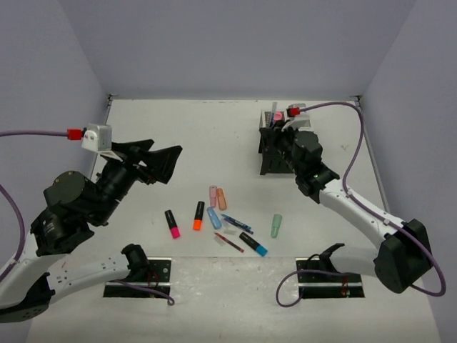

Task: Sort the stationery into containers
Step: Place the pen in the storage box.

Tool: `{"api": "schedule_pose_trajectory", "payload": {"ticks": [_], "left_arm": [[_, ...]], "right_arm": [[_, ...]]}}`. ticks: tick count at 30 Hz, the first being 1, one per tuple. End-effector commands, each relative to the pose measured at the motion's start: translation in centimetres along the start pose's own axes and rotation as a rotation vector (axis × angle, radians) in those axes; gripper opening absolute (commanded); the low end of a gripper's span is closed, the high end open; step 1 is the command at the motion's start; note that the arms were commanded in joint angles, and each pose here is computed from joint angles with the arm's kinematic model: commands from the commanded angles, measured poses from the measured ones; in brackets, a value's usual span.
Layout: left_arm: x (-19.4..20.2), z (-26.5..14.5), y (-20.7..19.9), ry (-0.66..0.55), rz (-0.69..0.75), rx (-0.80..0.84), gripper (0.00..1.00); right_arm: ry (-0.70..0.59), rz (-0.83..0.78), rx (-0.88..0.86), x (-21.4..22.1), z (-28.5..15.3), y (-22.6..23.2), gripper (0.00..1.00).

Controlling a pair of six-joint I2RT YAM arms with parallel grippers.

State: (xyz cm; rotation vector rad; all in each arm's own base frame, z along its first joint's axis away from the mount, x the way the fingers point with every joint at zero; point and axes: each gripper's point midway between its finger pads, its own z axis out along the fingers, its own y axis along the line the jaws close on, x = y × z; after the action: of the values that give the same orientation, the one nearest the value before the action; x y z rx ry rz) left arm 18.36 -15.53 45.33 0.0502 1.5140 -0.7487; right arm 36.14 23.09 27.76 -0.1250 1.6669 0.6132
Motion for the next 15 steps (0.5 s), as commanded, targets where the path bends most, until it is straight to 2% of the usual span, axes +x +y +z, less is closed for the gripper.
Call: {"api": "schedule_pose_trajectory", "payload": {"ticks": [1,4,10,15], "left_arm": [[3.3,-1.5,3.7,0.075,0.036,-0.126,1.0],[4.4,-2.2,4.8,0.108,0.048,-0.154,1.0],[6.8,-3.6,6.5,0.181,0.097,-0.183,1.0],[7.8,-4.2,7.5,0.176,0.102,-0.193,1.0]], "right_arm": [[-0.176,0.015,0.289,-2.8,2.2,-8.1,0.0],[-0.21,0.04,0.366,-3.6,3.0,-12.7,0.0],[-0.193,0.013,0.454,-4.3,5.9,-18.8,0.0],[-0.174,0.005,0.486,-4.2,6.8,-22.3,0.0]]}}
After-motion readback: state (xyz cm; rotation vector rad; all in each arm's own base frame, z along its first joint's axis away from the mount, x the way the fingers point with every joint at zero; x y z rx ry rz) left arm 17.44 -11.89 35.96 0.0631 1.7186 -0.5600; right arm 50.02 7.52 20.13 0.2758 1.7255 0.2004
